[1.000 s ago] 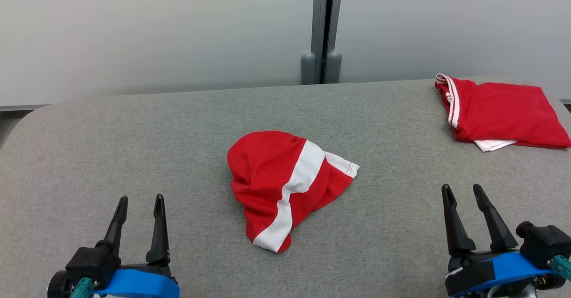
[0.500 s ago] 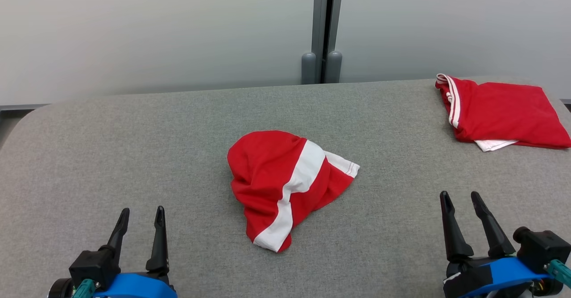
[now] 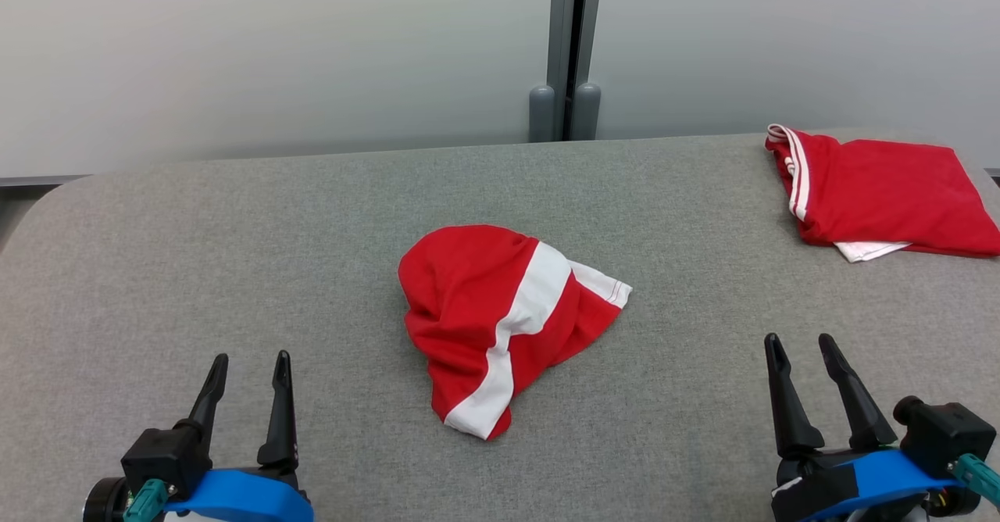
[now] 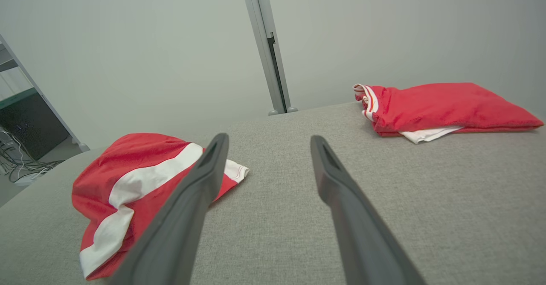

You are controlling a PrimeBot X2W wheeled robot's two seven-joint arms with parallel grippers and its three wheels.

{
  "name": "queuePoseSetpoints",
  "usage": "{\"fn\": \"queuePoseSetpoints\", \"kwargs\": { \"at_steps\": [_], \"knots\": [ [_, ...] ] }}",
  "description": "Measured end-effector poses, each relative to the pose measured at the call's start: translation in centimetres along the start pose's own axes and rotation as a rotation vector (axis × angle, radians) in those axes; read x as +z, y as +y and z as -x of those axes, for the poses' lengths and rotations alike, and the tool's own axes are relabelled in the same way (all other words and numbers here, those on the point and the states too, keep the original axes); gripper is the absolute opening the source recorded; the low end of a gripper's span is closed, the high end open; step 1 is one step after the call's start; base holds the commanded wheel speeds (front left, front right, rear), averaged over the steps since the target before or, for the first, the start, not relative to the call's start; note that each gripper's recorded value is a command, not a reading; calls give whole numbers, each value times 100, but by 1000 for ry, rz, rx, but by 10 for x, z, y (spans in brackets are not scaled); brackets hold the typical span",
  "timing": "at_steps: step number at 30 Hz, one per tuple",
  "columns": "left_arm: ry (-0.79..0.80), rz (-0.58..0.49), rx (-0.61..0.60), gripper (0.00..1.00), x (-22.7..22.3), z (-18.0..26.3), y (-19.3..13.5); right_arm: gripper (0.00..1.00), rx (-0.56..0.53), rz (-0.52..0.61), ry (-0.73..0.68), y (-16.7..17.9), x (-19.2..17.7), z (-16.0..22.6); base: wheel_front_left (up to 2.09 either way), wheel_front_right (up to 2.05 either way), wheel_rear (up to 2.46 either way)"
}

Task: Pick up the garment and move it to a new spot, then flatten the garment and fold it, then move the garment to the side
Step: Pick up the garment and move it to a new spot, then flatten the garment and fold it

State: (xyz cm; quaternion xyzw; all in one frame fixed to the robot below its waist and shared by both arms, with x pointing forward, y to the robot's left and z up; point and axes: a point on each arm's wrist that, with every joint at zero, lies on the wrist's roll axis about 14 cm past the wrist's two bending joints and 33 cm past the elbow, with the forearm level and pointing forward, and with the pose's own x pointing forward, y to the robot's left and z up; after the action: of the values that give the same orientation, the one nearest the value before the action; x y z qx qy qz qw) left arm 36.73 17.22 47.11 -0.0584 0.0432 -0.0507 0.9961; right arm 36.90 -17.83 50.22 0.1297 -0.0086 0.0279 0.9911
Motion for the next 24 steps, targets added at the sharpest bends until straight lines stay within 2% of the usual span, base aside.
{"fn": "queuePoseSetpoints", "kwargs": {
  "at_steps": [18, 21, 24],
  "knots": [
    [35, 5, -19, 100, -5, -2, -8, 100, 11, -3, 12, 4, -4, -1, 0, 0, 0],
    [43, 0, -58, 100, 4, -16, -15, 100, 13, -4, 12, 5, -4, -4, 0, 0, 0],
    [58, -53, -124, 100, 20, -42, -21, 100, 16, -2, 14, 6, -4, -5, 0, 0, 0]
  ]
}}
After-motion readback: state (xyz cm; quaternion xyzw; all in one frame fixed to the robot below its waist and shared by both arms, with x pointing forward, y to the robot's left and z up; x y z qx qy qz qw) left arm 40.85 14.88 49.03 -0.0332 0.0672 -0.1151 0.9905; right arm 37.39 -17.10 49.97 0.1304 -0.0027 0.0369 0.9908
